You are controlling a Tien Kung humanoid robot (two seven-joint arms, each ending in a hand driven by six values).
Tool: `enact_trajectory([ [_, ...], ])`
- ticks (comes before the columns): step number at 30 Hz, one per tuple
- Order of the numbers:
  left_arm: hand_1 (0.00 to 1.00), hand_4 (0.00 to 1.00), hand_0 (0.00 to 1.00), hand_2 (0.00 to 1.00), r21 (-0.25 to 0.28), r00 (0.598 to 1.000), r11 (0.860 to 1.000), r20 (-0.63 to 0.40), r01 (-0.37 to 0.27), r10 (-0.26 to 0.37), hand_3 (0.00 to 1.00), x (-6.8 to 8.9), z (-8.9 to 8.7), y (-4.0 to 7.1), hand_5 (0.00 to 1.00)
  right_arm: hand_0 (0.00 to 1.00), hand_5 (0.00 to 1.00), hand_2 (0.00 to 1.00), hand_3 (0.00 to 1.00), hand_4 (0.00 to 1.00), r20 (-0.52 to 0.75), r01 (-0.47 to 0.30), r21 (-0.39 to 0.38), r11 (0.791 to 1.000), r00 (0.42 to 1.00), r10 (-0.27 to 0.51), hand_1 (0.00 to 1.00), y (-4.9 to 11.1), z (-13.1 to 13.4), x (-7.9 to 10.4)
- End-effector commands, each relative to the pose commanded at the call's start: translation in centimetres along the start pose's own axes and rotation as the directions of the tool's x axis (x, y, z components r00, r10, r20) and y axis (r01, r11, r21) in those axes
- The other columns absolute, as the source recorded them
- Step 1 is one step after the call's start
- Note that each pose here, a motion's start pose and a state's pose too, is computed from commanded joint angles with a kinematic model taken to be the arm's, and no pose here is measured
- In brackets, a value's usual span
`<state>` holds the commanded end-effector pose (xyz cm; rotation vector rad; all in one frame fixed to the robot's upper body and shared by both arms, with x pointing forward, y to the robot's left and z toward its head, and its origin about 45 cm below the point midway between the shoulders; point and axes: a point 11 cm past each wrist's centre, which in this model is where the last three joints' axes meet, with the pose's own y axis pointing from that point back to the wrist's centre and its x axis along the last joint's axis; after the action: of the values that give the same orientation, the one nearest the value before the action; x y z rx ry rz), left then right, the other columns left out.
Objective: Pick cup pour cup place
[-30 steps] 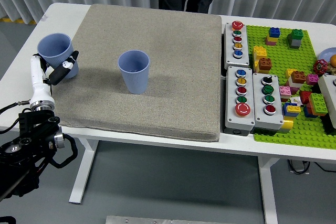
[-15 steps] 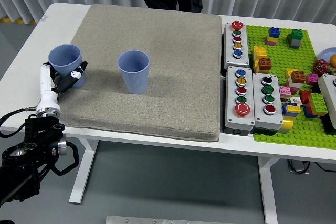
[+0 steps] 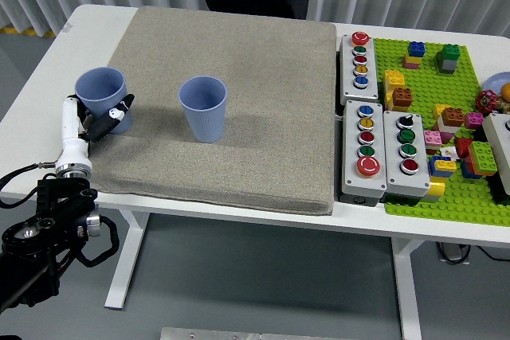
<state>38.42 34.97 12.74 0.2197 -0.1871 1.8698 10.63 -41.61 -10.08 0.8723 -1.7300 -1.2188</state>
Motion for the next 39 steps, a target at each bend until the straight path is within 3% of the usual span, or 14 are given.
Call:
enact_trajectory([
  [2, 0.599, 0.905, 0.604, 0.645, -0.001, 1.000, 1.000, 0.003, 0.005, -0.005, 0.698, 0.0, 0.1, -0.1, 0.366, 0.724, 0.281, 0.737, 0.699, 0.323, 0.000, 0.000, 0.000, 1.000, 1.000, 0.000, 0.691, 0.0, 0.0, 0.0],
  [3, 0.631, 0.937, 0.621, 0.694, -0.001, 1.000, 1.000, 0.004, 0.006, -0.006, 0.770, 0.0, 0.1, -0.1, 0.411, 0.724, 0.283, 0.736, 0.697, 0.323, 0.000, 0.000, 0.001, 1.000, 1.000, 0.000, 0.691, 0.0, 0.0, 0.0],
  [8, 0.631, 0.937, 0.621, 0.694, 0.005, 1.000, 1.000, 0.006, 0.018, -0.018, 0.770, -0.1, 0.0, -0.1, 0.411, 0.724, 0.283, 0.736, 0.697, 0.323, 0.002, 0.001, 0.003, 1.000, 1.000, -0.001, 0.691, 0.0, -0.2, -0.1],
  [9, 0.651, 0.956, 0.643, 0.731, 0.006, 1.000, 1.000, 0.008, 0.022, -0.022, 0.827, -0.1, 0.0, -0.1, 0.441, 0.724, 0.280, 0.736, 0.697, 0.323, 0.003, 0.001, 0.003, 1.000, 1.000, -0.001, 0.690, 0.0, -0.2, -0.1],
  [14, 0.651, 0.956, 0.643, 0.731, 0.008, 0.999, 0.999, 0.018, 0.048, -0.048, 0.827, -0.3, 0.0, -0.1, 0.441, 0.724, 0.280, 0.736, 0.697, 0.323, 0.004, 0.002, 0.004, 1.000, 1.000, -0.002, 0.690, 0.0, -0.2, -0.1],
  [15, 0.689, 0.975, 0.682, 0.796, 0.008, 0.998, 0.999, 0.021, 0.052, -0.052, 0.879, -0.3, -0.1, -0.1, 0.467, 0.724, 0.278, 0.736, 0.697, 0.323, 0.004, 0.002, 0.004, 1.000, 1.000, -0.002, 0.690, 0.0, -0.3, -0.1],
  [26, 0.733, 0.970, 0.709, 0.834, 0.003, 0.995, 0.997, 0.059, 0.080, -0.080, 0.908, -0.3, -0.4, 0.4, 0.461, 0.724, 0.274, 0.736, 0.697, 0.324, 0.008, 0.001, 0.003, 1.000, 1.000, -0.001, 0.690, 0.0, -0.1, 0.0],
  [27, 0.762, 0.959, 0.748, 0.896, 0.003, 0.995, 0.997, 0.059, 0.080, -0.081, 0.974, -0.2, -0.4, 0.4, 0.450, 0.724, 0.276, 0.736, 0.697, 0.323, 0.008, 0.001, 0.003, 1.000, 1.000, -0.001, 0.690, 0.0, -0.1, 0.0],
  [32, 0.762, 0.959, 0.748, 0.896, -0.001, 0.994, 0.997, 0.064, 0.083, -0.083, 0.974, 0.1, -0.3, 0.5, 0.450, 0.724, 0.276, 0.736, 0.697, 0.323, 0.008, 0.001, 0.004, 1.000, 1.000, -0.001, 0.690, 0.0, -0.2, 0.0],
  [33, 0.787, 0.974, 0.780, 0.941, -0.002, 0.994, 0.996, 0.065, 0.084, -0.084, 0.998, 0.1, -0.3, 0.5, 0.480, 0.723, 0.275, 0.736, 0.697, 0.324, 0.009, 0.001, 0.004, 1.000, 1.000, -0.001, 0.690, 0.0, -0.2, 0.0],
  [39, 0.802, 0.988, 0.797, 0.969, -0.007, 0.994, 0.996, 0.071, 0.086, -0.085, 0.998, 0.6, -0.3, 0.8, 0.497, 0.724, 0.277, 0.736, 0.698, 0.323, 0.007, 0.000, 0.003, 1.000, 1.000, 0.000, 0.690, 0.0, -0.1, 0.0],
])
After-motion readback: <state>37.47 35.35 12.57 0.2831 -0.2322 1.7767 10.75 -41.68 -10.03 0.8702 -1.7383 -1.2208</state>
